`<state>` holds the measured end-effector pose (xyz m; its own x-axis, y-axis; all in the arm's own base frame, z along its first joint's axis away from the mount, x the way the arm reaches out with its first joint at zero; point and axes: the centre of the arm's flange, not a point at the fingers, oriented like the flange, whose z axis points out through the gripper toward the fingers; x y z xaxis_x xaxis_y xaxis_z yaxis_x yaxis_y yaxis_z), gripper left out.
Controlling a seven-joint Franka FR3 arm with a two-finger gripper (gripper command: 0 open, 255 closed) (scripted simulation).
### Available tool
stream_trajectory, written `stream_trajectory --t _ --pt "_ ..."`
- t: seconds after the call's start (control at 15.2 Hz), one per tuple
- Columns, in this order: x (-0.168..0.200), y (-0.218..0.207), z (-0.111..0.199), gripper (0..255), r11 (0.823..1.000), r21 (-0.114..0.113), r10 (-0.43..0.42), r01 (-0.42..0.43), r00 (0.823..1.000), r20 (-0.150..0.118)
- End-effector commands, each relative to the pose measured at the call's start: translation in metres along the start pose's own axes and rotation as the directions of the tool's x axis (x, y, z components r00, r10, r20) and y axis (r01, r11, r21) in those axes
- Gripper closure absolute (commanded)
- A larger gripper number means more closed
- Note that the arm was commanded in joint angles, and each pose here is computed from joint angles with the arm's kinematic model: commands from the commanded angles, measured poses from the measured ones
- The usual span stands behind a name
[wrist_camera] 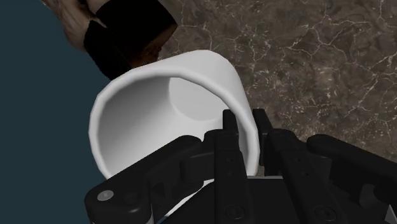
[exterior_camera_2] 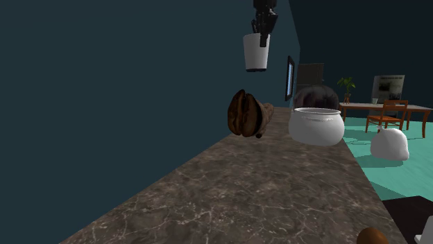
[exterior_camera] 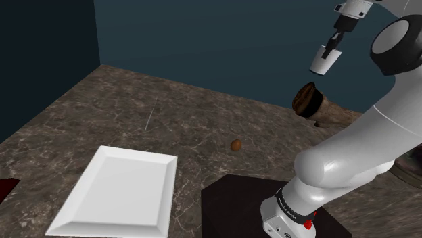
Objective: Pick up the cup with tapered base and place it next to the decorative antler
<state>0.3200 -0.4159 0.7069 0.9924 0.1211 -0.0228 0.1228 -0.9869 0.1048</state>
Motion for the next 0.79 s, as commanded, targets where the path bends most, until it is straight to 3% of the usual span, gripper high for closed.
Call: stream_trajectory --t 0.0,0.73 --pt "-0.022 0.016 0.002 255 1.0 -0.001 -0.001 0.001 1.0 -0.001" --pt "-0.138 0.102 0.013 255 1.0 -0.001 -0.001 0.001 1.0 -0.001"
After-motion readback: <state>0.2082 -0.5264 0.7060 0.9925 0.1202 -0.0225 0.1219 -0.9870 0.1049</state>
